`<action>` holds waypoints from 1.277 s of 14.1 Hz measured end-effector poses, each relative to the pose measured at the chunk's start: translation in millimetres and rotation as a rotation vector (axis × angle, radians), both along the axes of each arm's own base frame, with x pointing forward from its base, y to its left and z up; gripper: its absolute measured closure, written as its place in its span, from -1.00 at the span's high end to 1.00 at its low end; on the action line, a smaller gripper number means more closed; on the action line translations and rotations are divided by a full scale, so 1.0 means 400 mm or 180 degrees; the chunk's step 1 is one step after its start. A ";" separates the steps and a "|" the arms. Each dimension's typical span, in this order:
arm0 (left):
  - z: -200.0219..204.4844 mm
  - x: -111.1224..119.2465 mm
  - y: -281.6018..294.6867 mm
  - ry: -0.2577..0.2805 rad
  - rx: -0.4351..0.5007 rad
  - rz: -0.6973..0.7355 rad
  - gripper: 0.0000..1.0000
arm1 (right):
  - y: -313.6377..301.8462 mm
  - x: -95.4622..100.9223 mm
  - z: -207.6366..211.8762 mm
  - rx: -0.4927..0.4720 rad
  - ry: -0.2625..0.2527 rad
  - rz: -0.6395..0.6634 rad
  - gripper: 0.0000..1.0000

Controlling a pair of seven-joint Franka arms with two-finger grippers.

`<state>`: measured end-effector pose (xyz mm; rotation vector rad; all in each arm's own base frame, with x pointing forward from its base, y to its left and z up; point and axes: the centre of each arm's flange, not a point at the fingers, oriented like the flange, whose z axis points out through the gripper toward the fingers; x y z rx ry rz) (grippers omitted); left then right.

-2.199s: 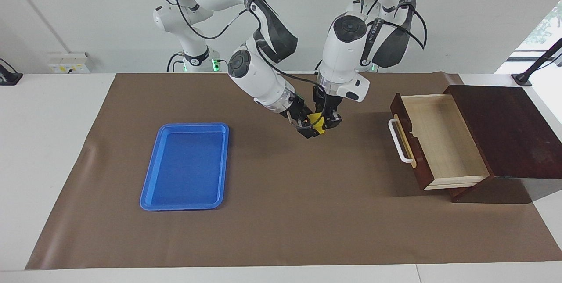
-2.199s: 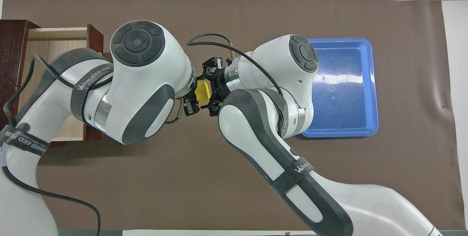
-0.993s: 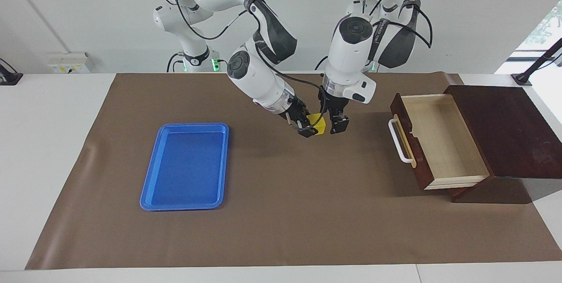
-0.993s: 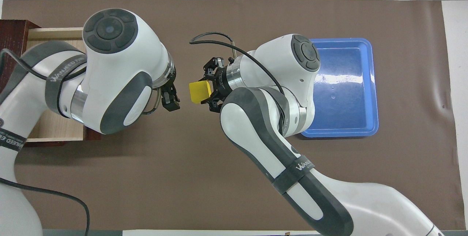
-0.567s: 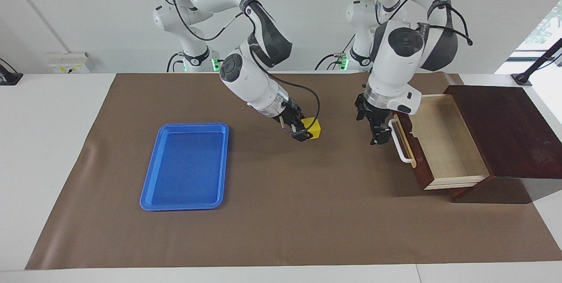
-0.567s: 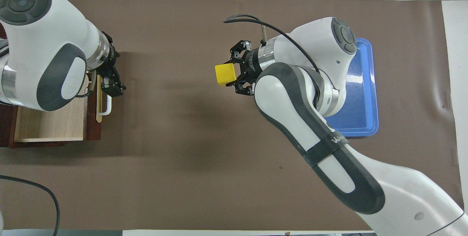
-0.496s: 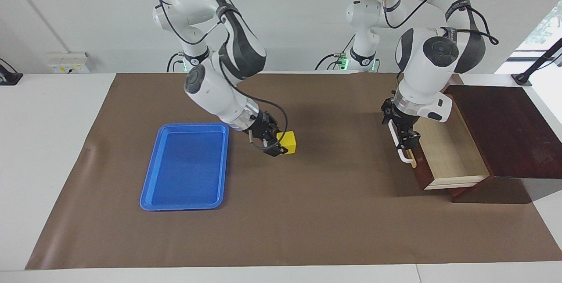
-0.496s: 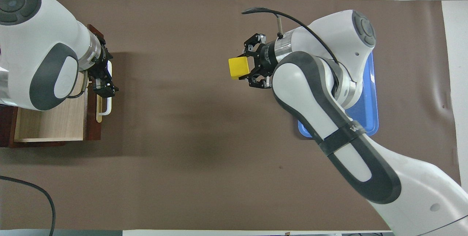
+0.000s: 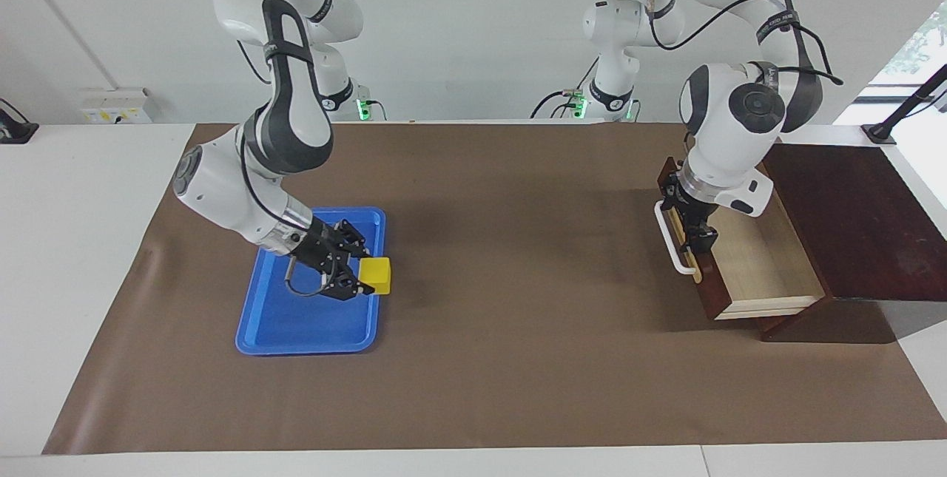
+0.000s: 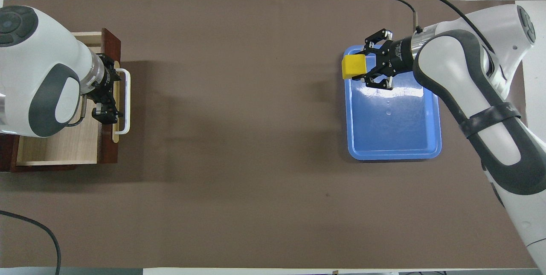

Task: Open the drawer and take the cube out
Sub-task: 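Carry the cube with the right gripper while the left gripper shuts the drawer, then release the cube in the tray and withdraw the right gripper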

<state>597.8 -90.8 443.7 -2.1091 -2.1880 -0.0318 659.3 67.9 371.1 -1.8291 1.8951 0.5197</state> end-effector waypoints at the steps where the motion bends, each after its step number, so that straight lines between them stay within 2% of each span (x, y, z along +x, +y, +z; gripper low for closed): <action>1: 0.002 0.001 0.019 0.0009 -0.0018 -0.0082 1.00 | -0.055 -0.013 -0.032 -0.0004 0.0045 -0.0012 0.12; 5: 0.013 0.009 0.110 0.0019 -0.0023 -0.0294 1.00 | -0.190 -0.085 -0.129 0.0020 0.0250 -0.0053 0.12; 10: 0.025 0.017 0.299 -0.0005 0.0020 -0.0350 1.00 | -0.282 -0.160 -0.181 0.0126 0.0171 0.0064 0.12; 14: 0.032 0.005 0.431 0.0013 0.0040 -0.0525 1.00 | -0.287 -0.184 -0.211 0.0175 0.0201 0.0081 0.12; 18: 0.034 0.002 0.435 0.0024 -0.0025 -0.0714 1.00 | -0.292 -0.195 -0.233 0.0118 0.0139 0.0111 0.12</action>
